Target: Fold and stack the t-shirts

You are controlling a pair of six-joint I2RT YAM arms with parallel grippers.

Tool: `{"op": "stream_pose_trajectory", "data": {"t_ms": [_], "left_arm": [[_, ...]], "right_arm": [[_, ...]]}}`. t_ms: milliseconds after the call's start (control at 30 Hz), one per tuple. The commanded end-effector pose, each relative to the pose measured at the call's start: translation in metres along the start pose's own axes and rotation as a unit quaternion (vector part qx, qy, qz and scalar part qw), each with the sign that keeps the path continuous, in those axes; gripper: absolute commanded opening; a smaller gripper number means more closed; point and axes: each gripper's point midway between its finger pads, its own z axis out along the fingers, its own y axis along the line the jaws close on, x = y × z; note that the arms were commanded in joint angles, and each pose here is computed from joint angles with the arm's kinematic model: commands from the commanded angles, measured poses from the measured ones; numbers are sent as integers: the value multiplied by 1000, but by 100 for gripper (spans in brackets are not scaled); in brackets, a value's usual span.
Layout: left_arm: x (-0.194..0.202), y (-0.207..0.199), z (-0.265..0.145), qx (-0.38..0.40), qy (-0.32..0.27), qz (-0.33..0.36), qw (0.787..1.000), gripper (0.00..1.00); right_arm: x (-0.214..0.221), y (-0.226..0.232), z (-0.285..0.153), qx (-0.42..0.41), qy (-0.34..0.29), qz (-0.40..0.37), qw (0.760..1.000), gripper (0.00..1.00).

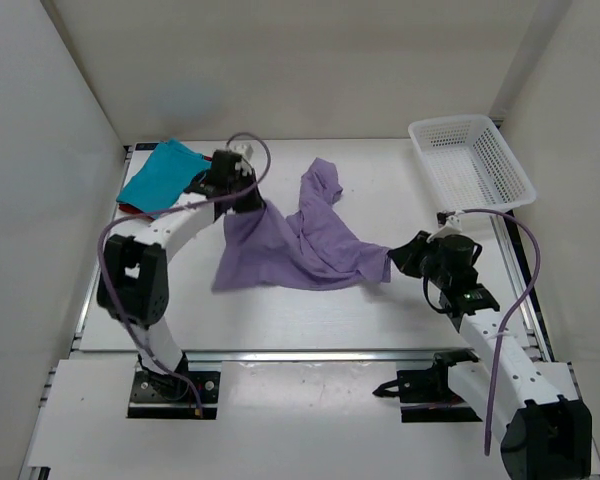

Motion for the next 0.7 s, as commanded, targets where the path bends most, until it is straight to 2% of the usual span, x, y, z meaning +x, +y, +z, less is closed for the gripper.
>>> {"op": "stream_pose_trajectory", "data": {"t_ms": [0,67,100,133,167,233,267,300,333,400,433,467,567,600,633,667], "left_arm": [[-47,8,22,-15,5,6,1000,9],[-71,5,34,-38,7,29,999,30],[-68,7,44,-44,19,33,998,39],[-77,11,48,-52,12,38,998,52],[-81,4,47,-48,9,44,998,58],[-84,12,41,-49,-5,30,998,79],[-92,10,34,-41,-23,28,999,87],[-80,17,32,-46,-13,19,999,92],[-90,16,22,-41,-36,18,998,99],[-70,31,14,-41,-28,-12,999,99],[-79,34,3,-26,-48,-21,998,99],[-63,40,6,-18,-41,-40,998,98],[-39,65,-11,-3,-53,-96,994,99],[-19,79,-11,-10,-44,-123,991,99],[-12,87,-13,-7,-50,-140,989,96],[-12,94,-16,-9,-59,-147,987,82]], "right_arm": [[-18,6,-2,-20,-28,15,999,0],[7,-11,0,-4,-4,47,999,0],[14,-13,0,-7,4,50,999,0],[23,-20,-1,-1,10,63,998,0],[39,-27,0,8,27,79,996,0],[45,-29,0,10,28,84,996,0],[49,-31,0,12,29,88,996,0],[43,-32,1,14,20,88,996,0],[46,-33,1,17,21,93,995,0],[48,-33,0,10,22,101,995,0],[50,-34,0,9,21,110,994,4],[51,-36,-1,9,20,110,994,7],[45,-33,-3,13,8,92,996,31],[43,-34,-5,21,0,85,996,34],[30,-25,-7,19,-22,60,998,36],[26,-22,-10,34,-25,38,998,33]]}}
